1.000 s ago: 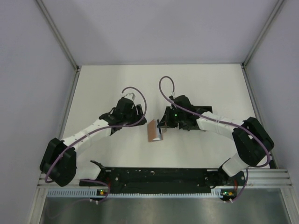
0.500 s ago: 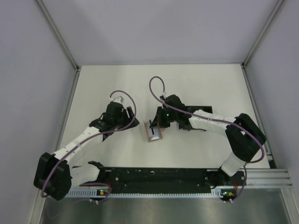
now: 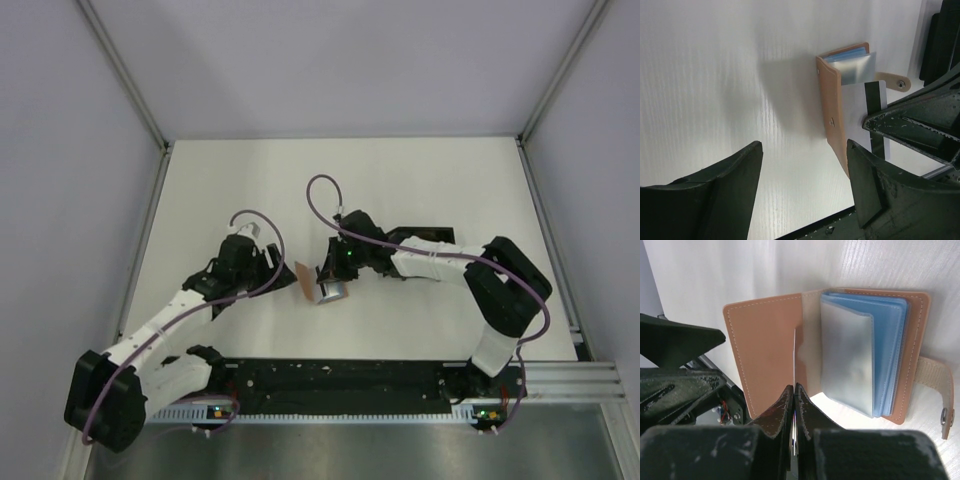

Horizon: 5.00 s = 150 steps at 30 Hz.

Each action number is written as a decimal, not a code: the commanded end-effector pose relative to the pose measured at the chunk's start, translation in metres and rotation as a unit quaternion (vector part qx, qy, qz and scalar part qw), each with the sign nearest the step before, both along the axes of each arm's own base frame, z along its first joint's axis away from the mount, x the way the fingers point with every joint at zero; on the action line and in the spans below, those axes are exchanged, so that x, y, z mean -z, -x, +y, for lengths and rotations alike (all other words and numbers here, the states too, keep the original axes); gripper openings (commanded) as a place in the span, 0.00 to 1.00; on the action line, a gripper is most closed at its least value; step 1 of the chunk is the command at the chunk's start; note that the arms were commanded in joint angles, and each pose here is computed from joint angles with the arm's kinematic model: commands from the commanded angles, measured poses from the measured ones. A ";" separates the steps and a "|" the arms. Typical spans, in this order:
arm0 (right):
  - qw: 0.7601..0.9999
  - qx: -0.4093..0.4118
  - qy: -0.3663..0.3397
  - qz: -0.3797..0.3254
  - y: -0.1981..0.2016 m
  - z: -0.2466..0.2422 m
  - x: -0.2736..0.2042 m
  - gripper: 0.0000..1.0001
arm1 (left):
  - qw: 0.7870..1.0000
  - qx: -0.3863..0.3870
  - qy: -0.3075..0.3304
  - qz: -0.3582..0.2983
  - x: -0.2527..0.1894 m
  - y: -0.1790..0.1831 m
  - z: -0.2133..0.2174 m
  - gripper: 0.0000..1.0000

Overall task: Put the credit cards into the card holder
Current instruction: Open the card holder at the center of the board.

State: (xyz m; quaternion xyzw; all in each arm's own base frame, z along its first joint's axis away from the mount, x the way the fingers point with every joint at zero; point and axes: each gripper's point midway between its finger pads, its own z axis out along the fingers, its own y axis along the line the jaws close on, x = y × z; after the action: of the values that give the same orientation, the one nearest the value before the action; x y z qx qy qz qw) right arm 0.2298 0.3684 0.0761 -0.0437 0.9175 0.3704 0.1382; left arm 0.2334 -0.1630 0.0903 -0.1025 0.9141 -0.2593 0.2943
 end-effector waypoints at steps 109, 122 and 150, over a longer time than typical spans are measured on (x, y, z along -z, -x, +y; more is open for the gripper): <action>0.991 0.079 0.066 -0.080 -0.039 -0.066 0.002 0.00 | 0.998 0.056 0.012 0.039 0.033 -0.013 -0.026 0.00; 0.995 0.059 0.049 -0.069 -0.033 -0.053 0.006 0.00 | 0.997 0.056 0.015 0.041 0.036 -0.012 -0.026 0.00; 0.990 0.075 0.056 -0.105 -0.040 -0.055 -0.019 0.00 | 0.997 0.059 0.015 0.036 0.032 -0.014 -0.027 0.00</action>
State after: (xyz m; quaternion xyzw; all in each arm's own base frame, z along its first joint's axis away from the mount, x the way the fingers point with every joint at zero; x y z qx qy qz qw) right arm 0.2647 0.2980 0.0787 -0.0112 0.9307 0.2728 0.2433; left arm 0.2352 -0.1837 0.0434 -0.0747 0.9341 -0.2708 0.2205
